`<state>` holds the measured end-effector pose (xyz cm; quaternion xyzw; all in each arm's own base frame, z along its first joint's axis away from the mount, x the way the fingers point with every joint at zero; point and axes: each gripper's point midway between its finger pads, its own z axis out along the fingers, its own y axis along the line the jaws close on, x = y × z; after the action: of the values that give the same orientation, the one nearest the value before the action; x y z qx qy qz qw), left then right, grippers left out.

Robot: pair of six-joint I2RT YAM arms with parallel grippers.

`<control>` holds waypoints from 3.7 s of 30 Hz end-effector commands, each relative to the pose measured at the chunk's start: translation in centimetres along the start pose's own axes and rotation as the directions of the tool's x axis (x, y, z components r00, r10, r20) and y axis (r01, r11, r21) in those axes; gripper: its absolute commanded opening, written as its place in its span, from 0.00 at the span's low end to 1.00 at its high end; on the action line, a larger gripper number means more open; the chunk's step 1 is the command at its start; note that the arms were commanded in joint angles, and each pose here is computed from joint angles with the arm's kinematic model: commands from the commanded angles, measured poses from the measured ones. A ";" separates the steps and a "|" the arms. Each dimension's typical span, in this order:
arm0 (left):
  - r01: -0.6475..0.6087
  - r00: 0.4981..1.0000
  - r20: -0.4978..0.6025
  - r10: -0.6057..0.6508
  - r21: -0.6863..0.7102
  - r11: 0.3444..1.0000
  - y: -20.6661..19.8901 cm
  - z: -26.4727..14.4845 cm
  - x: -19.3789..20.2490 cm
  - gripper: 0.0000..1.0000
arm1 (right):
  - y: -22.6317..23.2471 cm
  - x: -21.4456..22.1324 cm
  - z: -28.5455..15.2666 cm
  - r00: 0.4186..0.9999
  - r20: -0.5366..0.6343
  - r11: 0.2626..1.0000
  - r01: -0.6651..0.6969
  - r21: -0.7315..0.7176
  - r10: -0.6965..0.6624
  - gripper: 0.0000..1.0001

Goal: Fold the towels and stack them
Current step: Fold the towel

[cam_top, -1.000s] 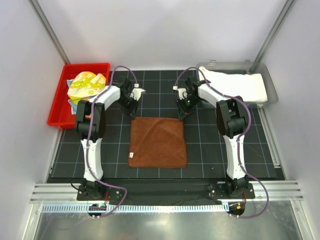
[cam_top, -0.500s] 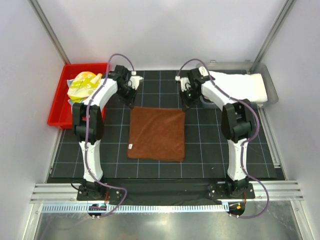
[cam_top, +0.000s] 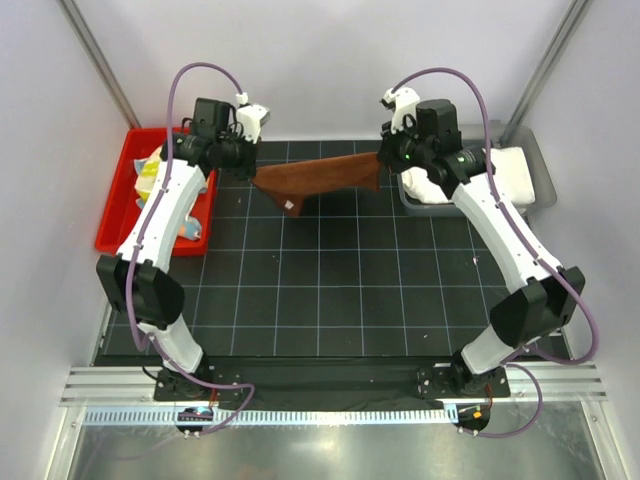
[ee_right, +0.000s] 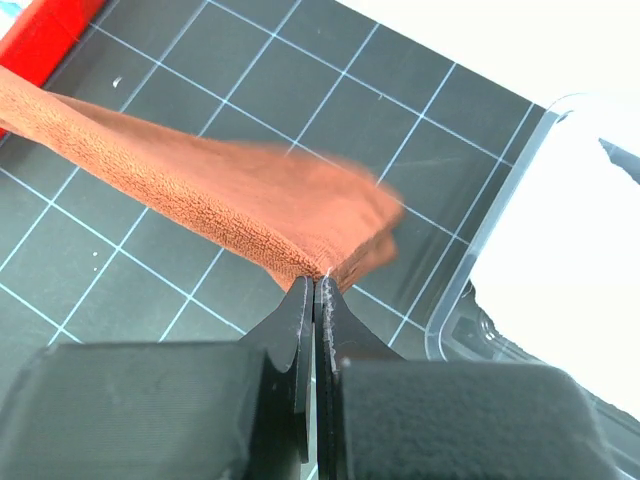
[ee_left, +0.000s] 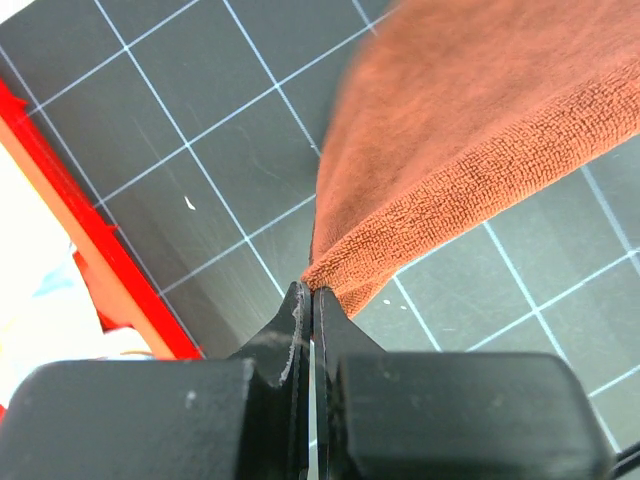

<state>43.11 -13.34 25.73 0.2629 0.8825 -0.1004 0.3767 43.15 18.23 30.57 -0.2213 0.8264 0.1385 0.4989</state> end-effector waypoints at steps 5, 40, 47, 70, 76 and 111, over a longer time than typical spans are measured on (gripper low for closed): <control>-0.013 0.994 0.109 0.014 -0.016 1.000 -3.4 -6.3 -0.8 0.00 | 1.7 1.5 -4.3 0.999 0.003 0.999 0.037 0.035 -0.037 0.01; 0.137 0.968 -0.197 -0.156 -0.107 0.985 5.6 19.2 4.8 0.40 | -4.3 13.3 17.8 0.949 -0.262 0.980 -0.144 0.139 0.177 0.31; 0.265 0.958 -0.048 -0.283 -0.232 0.936 6.3 12.3 0.5 0.54 | -3.8 9.6 11.1 0.893 -0.209 0.893 -0.327 0.310 0.399 0.50; 0.646 0.698 -0.299 -0.650 -0.127 0.753 -9.2 6.9 20.6 0.46 | 9.7 29.0 1.2 0.478 -0.376 0.607 -0.654 0.451 0.794 0.49; 0.671 0.672 -0.312 -0.672 -0.127 0.730 -9.8 7.4 21.5 0.41 | 9.6 29.7 1.1 0.465 -0.361 0.589 -0.660 0.467 0.808 0.43; 0.654 0.648 -0.316 -0.694 -0.236 0.718 -10.1 6.1 24.5 0.37 | 9.1 30.1 0.5 0.489 -0.352 0.602 -0.645 0.471 0.798 0.30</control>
<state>26.98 -14.52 2.68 -0.0877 0.9792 -0.1314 0.1271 25.82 19.34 2.42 0.1920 0.9608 0.1425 0.1403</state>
